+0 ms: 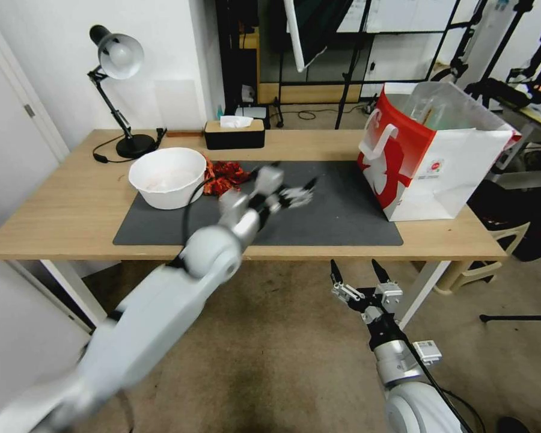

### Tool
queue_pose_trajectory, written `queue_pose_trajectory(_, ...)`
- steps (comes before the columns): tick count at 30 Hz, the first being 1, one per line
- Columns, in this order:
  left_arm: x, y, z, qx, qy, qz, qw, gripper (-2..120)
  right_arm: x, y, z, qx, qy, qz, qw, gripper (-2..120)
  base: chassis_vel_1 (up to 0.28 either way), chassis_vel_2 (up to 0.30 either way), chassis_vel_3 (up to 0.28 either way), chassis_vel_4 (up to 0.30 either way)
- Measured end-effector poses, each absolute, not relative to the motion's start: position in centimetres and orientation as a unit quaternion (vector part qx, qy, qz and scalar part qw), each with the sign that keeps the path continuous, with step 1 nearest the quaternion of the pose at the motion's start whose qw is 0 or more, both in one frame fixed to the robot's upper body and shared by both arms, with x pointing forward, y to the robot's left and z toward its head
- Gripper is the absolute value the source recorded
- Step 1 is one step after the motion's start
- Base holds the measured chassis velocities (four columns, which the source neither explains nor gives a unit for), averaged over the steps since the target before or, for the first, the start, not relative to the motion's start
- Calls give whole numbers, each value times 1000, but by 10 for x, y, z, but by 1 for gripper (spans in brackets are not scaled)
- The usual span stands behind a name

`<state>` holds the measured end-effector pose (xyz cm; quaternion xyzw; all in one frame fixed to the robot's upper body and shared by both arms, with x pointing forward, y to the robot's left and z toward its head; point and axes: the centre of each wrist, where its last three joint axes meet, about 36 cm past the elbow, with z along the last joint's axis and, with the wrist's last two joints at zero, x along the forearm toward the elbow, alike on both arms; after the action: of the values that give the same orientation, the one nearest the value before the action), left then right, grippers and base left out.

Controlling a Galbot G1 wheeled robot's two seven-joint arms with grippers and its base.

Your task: Close the takeout container lid, then place the container into the takeout bag.

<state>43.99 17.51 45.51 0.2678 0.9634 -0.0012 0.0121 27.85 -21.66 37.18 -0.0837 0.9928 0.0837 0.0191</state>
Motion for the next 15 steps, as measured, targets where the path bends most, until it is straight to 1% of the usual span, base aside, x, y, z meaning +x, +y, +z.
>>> queue_pose_trajectory(2, 431, 182, 449, 258, 966, 2, 10, 100, 278, -217, 371, -84, 993, 83, 20, 100, 0, 0, 0, 0)
queue_pose_trajectory(4, 401, 198, 432, 228, 974, 3, -2, 100, 278, -216, 371, -85, 993, 82, 23, 100, 0, 0, 0, 0)
queue_pose_trajectory(5, 401, 198, 432, 228, 974, 3, -2, 100, 278, -216, 371, -85, 993, 82, 23, 100, 0, 0, 0, 0)
queue_pose_trajectory(7, 383, 206, 419, 207, 978, 2, -11, 100, 278, -217, 371, -84, 993, 81, 23, 100, 0, 0, 0, 0)
queue_pose_trajectory(8, 371, 212, 411, 190, 982, 1, -11, 100, 278, -217, 371, -84, 993, 79, 24, 100, 0, 0, 0, 0)
queue_pose_trajectory(10, 364, 214, 407, 178, 984, 2, -10, 100, 278, -217, 372, -84, 993, 78, 25, 100, 0, 0, 0, 0)
queue_pose_trajectory(12, 346, 219, 400, 142, 990, 4, -8, 100, 279, -217, 373, -83, 993, 73, 27, 100, 0, 0, 0, 0)
queue_pose_trajectory(13, 346, 219, 400, 142, 990, 4, -8, 100, 279, -217, 373, -83, 993, 73, 27, 100, 0, 0, 0, 0)
queue_pose_trajectory(14, 333, 220, 397, 103, 995, 10, 1, 100, 279, -217, 374, -81, 994, 69, 29, 100, 0, 0, 0, 0)
queue_pose_trajectory(15, 327, 221, 393, 82, 997, 11, 12, 100, 280, -217, 375, -80, 994, 68, 30, 100, 0, 0, 0, 0)
